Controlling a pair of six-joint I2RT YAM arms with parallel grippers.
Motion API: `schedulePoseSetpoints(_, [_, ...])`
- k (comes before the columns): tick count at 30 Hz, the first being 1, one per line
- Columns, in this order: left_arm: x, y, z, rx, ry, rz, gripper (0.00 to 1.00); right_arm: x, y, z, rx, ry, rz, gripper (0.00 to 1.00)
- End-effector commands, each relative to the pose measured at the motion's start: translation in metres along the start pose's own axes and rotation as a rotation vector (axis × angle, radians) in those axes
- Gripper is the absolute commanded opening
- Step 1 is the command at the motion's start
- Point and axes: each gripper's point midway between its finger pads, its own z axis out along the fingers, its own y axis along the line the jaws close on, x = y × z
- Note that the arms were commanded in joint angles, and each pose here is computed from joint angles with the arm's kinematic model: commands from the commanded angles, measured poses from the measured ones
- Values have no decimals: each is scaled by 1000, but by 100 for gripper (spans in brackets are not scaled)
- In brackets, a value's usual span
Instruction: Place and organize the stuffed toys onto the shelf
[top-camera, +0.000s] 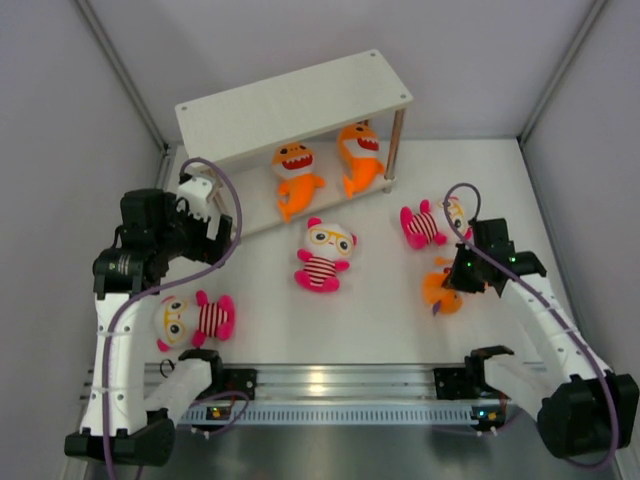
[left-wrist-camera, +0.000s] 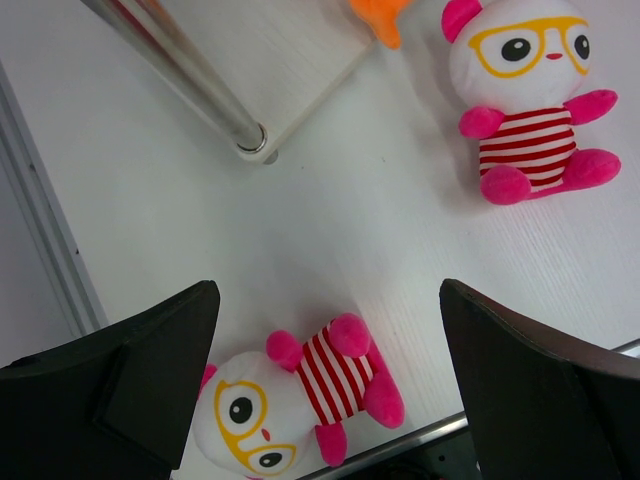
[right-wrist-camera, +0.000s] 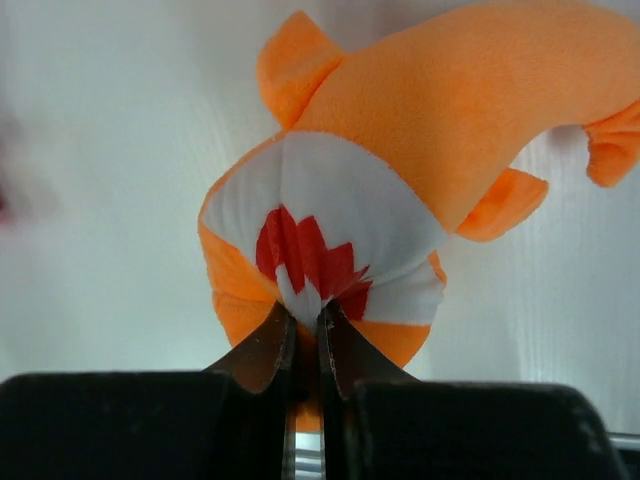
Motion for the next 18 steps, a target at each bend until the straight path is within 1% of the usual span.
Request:
schedulePoseSetpoints(1, [-8,-6,-6,26,-20,10,98,-30,56,-53,-282,-111,-27,0])
schedulePoseSetpoints(2, [-8,-6,-6,30,-18,12,98,-34,68,-66,-341,-131,-41,0])
schedulePoseSetpoints(3, [-8,-7,-6,34,-19,12,97,-34,90,-84,-464,-128,-69,0])
schedulePoseSetpoints(4, [-11,-9,-7,48,-28,18,97,-41,111,-110,-563,-170,-113,0])
schedulePoseSetpoints(5, [-12,-10,-8,53,-32,19,96,-37,132,-131,-688,-154,-133,0])
schedulePoseSetpoints(6, [-12,-12,-8,62,-32,18,96,-40,146,-146,-755,-171,-149,0])
schedulePoseSetpoints(7, [-13,-13,-7,70,-34,18,96,-50,173,-175,-877,-263,-215,0])
schedulePoseSetpoints(8, [-17,-16,-9,87,-47,20,97,-52,189,-190,-944,-283,-199,0])
schedulePoseSetpoints(9, [-17,-17,-9,93,-47,19,98,-55,206,-207,-1019,-332,-219,0])
schedulePoseSetpoints(10, [-19,-18,-9,99,-53,22,98,-50,238,-235,-1171,-367,-258,0])
schedulePoseSetpoints(12, [-24,-19,-12,111,-68,31,98,-49,268,-259,-1304,-390,-266,0])
schedulePoseSetpoints(13, [-27,-21,-14,117,-80,41,98,-52,292,-275,-1398,-408,-281,0])
schedulePoseSetpoints(14, [-30,-23,-15,134,-92,53,98,-55,302,-282,-1436,-383,-238,0])
schedulePoseSetpoints(15, [-35,-25,-19,144,-116,94,98,-60,310,-285,-1451,-383,-222,0])
schedulePoseSetpoints(16, [-38,-28,-22,162,-133,128,98,-71,322,-286,-1458,-390,-207,0])
schedulePoseSetpoints(17, [-40,-31,-24,181,-152,166,98,-83,328,-287,-1452,-411,-156,0])
schedulePoseSetpoints(18, [-44,-39,-29,225,-189,243,98,-90,333,-287,-1452,-418,-134,0])
